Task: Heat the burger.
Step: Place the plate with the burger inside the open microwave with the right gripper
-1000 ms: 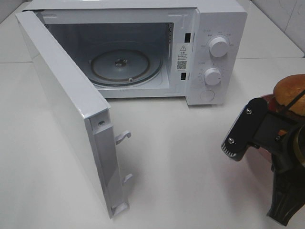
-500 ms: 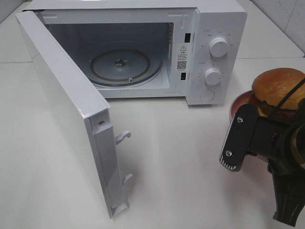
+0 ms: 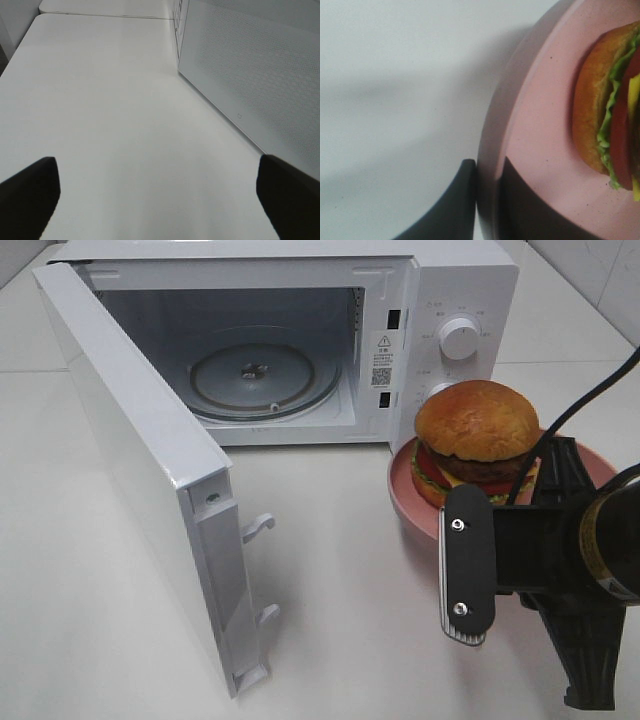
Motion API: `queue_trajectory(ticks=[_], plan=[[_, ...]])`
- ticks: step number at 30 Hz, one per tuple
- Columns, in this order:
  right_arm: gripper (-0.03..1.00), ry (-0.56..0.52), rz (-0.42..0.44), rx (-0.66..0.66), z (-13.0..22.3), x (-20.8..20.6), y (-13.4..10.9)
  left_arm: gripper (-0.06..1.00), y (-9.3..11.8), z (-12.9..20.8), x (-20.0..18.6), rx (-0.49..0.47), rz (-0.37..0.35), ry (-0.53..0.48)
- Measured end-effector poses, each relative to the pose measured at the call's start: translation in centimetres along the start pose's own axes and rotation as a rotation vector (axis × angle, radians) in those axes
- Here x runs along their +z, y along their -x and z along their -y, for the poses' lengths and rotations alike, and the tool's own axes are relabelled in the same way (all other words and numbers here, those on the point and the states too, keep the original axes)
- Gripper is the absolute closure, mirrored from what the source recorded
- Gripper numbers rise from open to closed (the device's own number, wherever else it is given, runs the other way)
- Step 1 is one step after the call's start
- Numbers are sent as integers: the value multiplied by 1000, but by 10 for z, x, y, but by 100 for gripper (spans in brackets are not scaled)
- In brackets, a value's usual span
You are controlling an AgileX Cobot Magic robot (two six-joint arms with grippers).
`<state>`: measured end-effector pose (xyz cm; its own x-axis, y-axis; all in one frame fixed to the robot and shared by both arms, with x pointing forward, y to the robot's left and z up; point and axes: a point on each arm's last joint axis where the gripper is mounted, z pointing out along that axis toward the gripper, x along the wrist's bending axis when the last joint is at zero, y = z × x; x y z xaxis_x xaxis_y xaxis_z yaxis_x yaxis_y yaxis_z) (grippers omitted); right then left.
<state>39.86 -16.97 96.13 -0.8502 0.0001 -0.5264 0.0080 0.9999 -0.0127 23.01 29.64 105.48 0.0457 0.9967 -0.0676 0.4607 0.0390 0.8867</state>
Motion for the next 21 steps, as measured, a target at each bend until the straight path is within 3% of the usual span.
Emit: queue_trajectory(ticks=[21], plan=[[93, 223, 89, -398, -21, -3, 4, -4, 0, 0, 0, 0, 0, 0]])
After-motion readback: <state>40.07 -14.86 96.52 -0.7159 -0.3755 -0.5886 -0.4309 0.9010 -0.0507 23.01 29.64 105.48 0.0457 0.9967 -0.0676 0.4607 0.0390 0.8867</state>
